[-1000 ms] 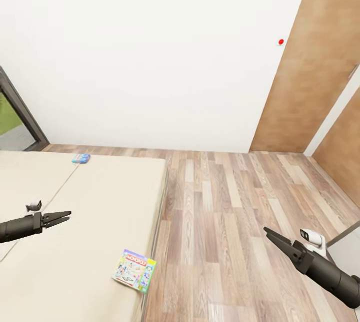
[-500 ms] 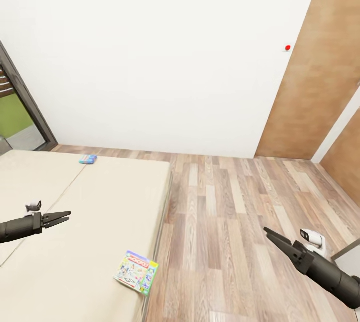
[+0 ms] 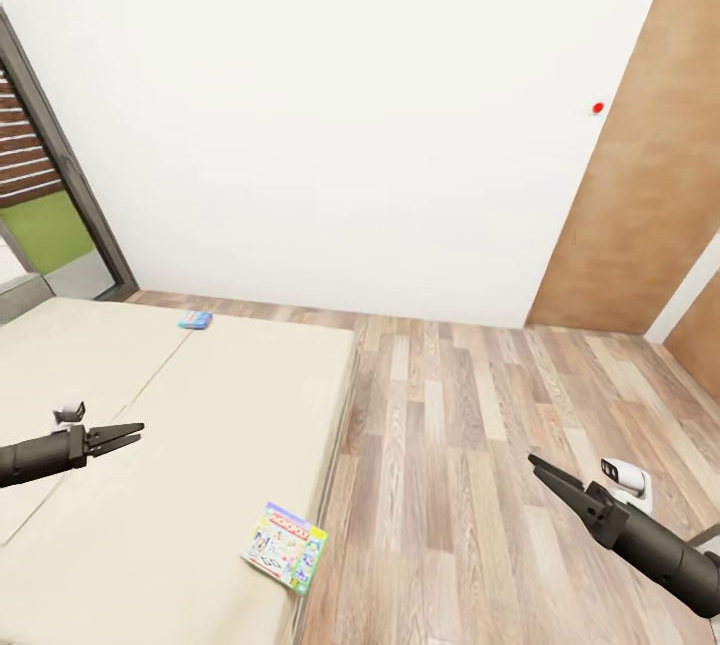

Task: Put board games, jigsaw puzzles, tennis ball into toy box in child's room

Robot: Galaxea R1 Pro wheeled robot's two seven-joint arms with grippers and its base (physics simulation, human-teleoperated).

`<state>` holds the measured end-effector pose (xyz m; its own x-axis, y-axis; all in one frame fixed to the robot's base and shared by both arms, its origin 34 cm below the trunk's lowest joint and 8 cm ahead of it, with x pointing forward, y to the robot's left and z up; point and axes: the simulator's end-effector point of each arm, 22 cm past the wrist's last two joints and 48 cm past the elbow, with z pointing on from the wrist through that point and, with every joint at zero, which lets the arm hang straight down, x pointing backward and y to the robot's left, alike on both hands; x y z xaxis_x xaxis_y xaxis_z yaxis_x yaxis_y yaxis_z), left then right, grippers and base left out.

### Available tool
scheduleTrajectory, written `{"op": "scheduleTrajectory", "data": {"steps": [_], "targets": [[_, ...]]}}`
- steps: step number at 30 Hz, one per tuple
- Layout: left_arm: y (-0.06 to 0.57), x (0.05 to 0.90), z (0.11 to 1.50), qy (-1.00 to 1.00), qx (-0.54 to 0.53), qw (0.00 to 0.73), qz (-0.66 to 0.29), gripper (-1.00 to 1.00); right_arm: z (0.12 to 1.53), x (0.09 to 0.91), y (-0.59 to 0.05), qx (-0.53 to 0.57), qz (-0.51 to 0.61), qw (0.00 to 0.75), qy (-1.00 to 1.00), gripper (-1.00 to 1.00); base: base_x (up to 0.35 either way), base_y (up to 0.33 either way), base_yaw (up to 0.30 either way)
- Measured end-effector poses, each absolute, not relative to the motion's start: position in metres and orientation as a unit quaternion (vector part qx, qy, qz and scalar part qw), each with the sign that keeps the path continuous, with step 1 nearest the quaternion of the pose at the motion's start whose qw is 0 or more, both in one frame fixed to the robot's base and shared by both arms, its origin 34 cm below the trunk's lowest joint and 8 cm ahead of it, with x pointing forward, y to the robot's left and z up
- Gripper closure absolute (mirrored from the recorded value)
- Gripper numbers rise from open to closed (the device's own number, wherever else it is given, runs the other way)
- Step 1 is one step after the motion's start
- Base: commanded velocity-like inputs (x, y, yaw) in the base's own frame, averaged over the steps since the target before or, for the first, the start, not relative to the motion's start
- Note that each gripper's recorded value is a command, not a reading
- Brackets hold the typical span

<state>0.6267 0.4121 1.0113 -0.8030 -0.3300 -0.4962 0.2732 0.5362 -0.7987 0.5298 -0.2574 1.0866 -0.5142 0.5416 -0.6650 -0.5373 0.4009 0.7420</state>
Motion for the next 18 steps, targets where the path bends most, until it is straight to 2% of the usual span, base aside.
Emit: {"op": "scheduleTrajectory", "data": {"steps": [7, 18], "targets": [[0.4105, 0.6269, 1.0143, 0.817, -0.016, 0.316, -0.483, -1.0, 1.0894, 0.5292, -0.2575, 0.0, 0.547, 0.495, 0.675, -1.0, 0.0, 0.0, 0.17], [0.41, 0.6269, 1.0151, 0.817, -0.015, 0.316, -0.483, -1.0, 1.09, 0.5291, -0.2576, 0.0, 0.547, 0.495, 0.675, -1.0, 0.0, 0.0, 0.04]]}}
